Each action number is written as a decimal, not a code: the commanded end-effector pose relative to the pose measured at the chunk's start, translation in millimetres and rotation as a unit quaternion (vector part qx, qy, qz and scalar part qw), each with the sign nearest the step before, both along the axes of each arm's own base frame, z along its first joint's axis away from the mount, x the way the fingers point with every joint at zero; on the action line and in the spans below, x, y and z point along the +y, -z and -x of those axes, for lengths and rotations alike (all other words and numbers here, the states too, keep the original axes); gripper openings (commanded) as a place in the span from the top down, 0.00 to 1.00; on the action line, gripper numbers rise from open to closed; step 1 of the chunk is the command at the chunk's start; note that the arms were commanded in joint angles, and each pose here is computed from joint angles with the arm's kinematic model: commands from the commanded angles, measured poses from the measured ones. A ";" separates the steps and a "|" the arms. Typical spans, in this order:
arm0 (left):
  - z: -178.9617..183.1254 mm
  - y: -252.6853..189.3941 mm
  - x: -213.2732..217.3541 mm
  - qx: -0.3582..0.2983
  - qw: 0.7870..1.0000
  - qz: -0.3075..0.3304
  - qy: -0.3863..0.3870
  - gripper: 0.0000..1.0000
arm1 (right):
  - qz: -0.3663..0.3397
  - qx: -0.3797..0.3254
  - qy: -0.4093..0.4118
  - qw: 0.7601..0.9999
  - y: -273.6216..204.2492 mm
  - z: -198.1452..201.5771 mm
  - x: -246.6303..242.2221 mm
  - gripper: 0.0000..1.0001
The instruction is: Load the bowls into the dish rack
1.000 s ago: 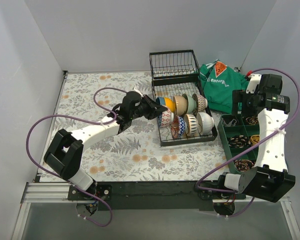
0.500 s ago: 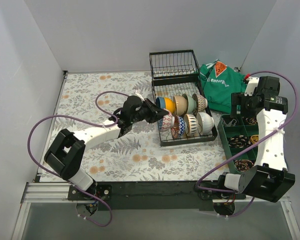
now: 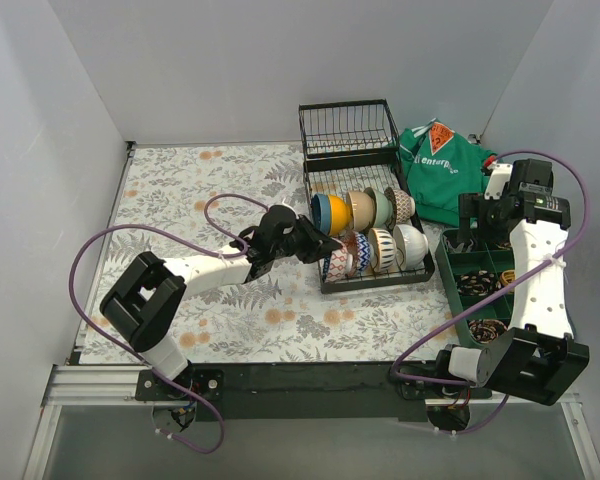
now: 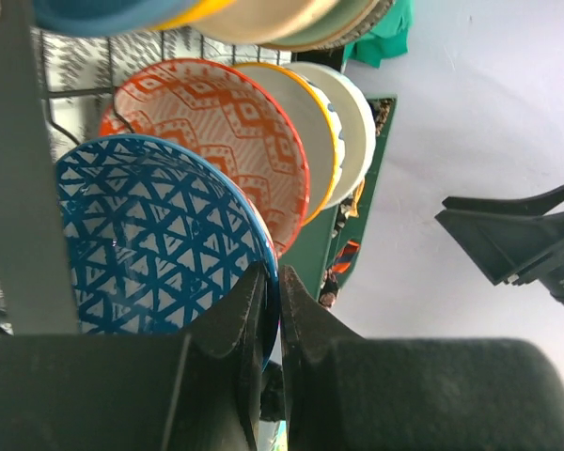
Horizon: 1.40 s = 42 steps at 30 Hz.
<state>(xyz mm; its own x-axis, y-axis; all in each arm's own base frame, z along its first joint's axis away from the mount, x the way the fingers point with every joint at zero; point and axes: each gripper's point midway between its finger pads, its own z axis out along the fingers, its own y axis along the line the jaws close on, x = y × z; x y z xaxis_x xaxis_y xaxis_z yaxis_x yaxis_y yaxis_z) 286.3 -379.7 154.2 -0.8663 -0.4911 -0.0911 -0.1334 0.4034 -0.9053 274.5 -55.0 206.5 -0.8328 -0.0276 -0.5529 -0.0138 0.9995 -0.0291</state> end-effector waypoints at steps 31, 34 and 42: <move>-34.4 -40.9 35.0 -0.046 0.999 0.021 -0.015 0.25 | -0.027 -0.037 -0.013 0.999 -4.6 -5.8 11.3 0.07; -33.7 -66.8 61.7 -0.092 0.996 0.006 0.012 0.15 | -0.032 -0.044 -0.017 0.998 -8.7 -6.4 13.7 0.06; -65.2 -85.5 153.2 -0.221 0.968 -0.110 0.054 0.02 | -0.084 -0.062 -0.044 0.994 -28.9 -18.1 33.1 0.01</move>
